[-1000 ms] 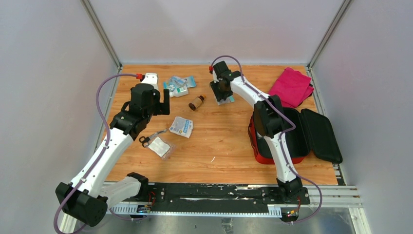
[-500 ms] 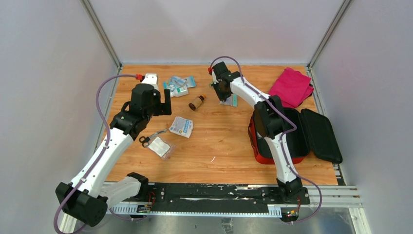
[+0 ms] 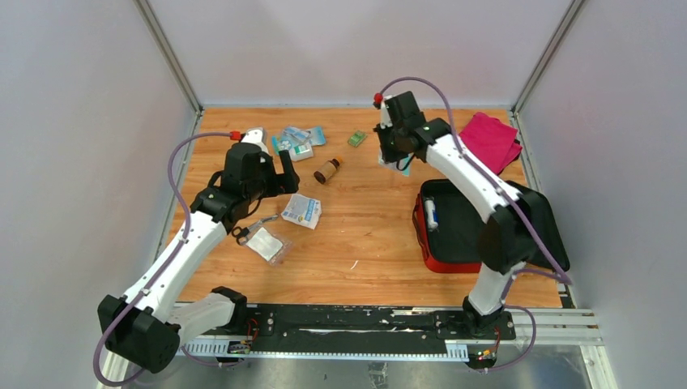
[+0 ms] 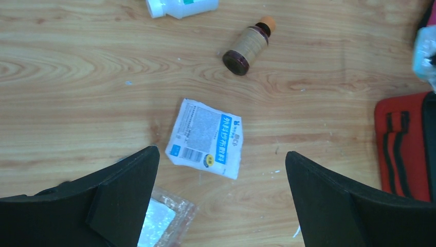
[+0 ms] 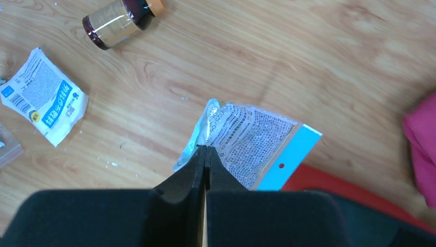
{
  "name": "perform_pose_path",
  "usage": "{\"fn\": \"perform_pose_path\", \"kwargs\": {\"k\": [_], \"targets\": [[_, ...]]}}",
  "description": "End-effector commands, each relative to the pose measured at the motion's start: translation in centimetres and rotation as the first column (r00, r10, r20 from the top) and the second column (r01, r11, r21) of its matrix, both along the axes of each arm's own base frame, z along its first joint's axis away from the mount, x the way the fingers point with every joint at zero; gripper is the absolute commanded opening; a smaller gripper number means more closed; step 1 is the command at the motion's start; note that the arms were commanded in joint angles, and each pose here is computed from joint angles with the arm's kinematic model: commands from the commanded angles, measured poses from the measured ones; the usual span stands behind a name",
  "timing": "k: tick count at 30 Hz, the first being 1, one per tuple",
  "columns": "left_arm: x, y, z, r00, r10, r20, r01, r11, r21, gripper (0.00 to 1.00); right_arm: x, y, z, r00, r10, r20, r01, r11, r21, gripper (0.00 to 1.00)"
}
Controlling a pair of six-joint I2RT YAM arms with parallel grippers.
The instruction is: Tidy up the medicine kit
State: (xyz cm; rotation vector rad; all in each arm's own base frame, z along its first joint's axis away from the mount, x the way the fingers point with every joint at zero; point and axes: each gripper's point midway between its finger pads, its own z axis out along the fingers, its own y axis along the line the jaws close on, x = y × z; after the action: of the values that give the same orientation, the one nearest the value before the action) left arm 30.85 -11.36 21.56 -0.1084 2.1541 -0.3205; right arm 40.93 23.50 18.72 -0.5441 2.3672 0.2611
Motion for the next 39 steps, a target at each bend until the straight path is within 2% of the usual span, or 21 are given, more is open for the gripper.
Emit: {"fn": "perform_pose_path", "kwargs": {"k": [1,9,13,16,22,29,31,33,36,39], "targets": [[0.7,-1.4,-0.2,1.000,0.001,-0.001,-0.001,0.994,-0.105,0.99,-4.6,-3.8,2.2,0.995,-0.099,0.012,0.100,0.995,-0.023,0.00],[1.5,0.3,-0.4,0.998,0.065,0.007,-0.064,0.996,-0.060,1.00,-13.4,-14.0,1.4,0.954,-0.299,0.014,0.299,0.950,-0.087,0.00],[2.0,0.1,-0.8,0.997,0.071,-0.005,-0.072,0.995,-0.065,1.00,-15.6,-17.6,-1.1,0.922,-0.386,-0.026,0.380,0.917,-0.118,0.00],[2.3,-0.6,-0.8,0.998,0.061,-0.009,-0.062,0.993,-0.105,1.00,-15.5,-18.5,-2.7,0.909,-0.413,-0.053,0.406,0.908,-0.107,0.00],[2.7,-1.8,-1.2,0.999,0.025,-0.021,-0.028,0.988,-0.149,1.00,-12.6,-18.8,-5.4,0.902,-0.426,-0.066,0.412,0.897,-0.160,0.00],[3.1,-1.6,-3.0,0.997,0.007,-0.073,-0.013,0.996,-0.087,1.00,-10.7,-21.6,-8.2,0.868,-0.492,-0.075,0.438,0.826,-0.355,0.00],[3.1,-1.2,-4.0,0.995,0.016,-0.103,-0.022,0.998,-0.056,1.00,-10.7,-21.8,-8.8,0.862,-0.498,-0.089,0.436,0.821,-0.370,0.06],[3.0,-0.5,-5.2,0.989,0.047,-0.137,-0.049,0.999,-0.017,1.00,-10.8,-21.3,-9.1,0.864,-0.492,-0.111,0.429,0.833,-0.349,0.23],[2.5,0.4,-6.4,0.980,0.091,-0.175,-0.087,0.996,0.026,1.00,-10.9,-20.8,-9.0,0.865,-0.488,-0.121,0.431,0.844,-0.318,0.39],[1.9,1.4,-7.2,0.970,0.139,-0.200,-0.131,0.990,0.056,1.00,-11.0,-20.7,-7.9,0.870,-0.483,-0.101,0.437,0.850,-0.293,0.46]]}}
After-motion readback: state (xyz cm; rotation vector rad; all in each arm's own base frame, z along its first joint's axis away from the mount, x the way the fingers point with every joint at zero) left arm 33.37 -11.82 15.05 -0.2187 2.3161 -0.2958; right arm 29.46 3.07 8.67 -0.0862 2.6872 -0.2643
